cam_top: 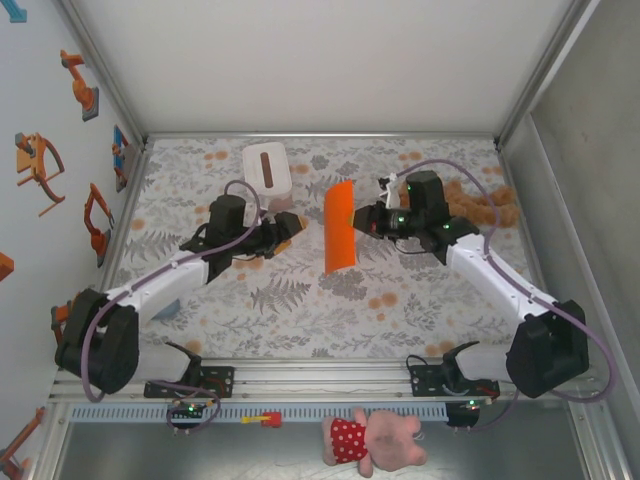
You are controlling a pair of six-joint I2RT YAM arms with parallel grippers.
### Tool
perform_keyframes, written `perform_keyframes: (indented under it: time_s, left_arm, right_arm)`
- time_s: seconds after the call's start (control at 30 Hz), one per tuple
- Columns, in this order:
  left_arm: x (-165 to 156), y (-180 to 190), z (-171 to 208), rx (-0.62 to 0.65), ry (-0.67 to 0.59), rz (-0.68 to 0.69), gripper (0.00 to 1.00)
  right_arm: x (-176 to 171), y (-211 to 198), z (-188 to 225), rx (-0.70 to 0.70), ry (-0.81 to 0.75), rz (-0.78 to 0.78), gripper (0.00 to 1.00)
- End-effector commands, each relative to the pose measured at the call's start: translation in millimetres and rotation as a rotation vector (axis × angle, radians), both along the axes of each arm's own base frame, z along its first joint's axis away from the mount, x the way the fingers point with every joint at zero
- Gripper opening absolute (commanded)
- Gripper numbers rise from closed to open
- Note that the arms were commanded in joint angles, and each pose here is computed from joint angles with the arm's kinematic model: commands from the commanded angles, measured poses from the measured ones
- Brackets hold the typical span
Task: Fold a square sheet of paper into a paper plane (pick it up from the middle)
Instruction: First fold in half a square sheet of paper at the center of the table.
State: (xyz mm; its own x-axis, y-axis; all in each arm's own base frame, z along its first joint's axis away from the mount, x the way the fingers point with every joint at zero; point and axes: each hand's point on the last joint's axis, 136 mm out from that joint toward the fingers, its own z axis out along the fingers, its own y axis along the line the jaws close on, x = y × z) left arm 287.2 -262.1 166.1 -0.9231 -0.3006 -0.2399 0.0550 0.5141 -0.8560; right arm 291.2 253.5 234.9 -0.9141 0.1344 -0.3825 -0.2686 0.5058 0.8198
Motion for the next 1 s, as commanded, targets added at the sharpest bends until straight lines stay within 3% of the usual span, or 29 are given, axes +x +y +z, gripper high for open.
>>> perform_keyframes:
  time_s: [0.0, 0.37, 0.57, 0.73, 0.97]
  left_arm:
    - [-5.1, 12.6, -8.7, 0.042, -0.010, 0.028, 0.81]
    - [-17.8, 19.4, -42.1, 0.065, 0.080, 0.045, 0.83]
    - [-20.5, 10.8, -63.8, 0.117, 0.124, 0.019, 0.82]
    - [-24.6, -5.9, -85.5, 0.254, 0.140, -0.045, 0.80]
    - [-24.5, -21.3, -118.4, 0.358, 0.204, -0.076, 0.73]
  right_arm:
    - [-1.1, 8.8, -7.9, -0.012, 0.035, 0.019, 0.00]
    - [20.9, 72.6, -60.6, 0.227, 0.148, 0.063, 0.00]
    - [24.3, 65.0, -116.8, 0.145, 0.217, 0.029, 0.00]
    - [16.1, 49.9, -154.1, 0.052, 0.253, -0.013, 0.00]
    - [11.1, 36.0, -179.1, -0.069, 0.266, -0.030, 0.00]
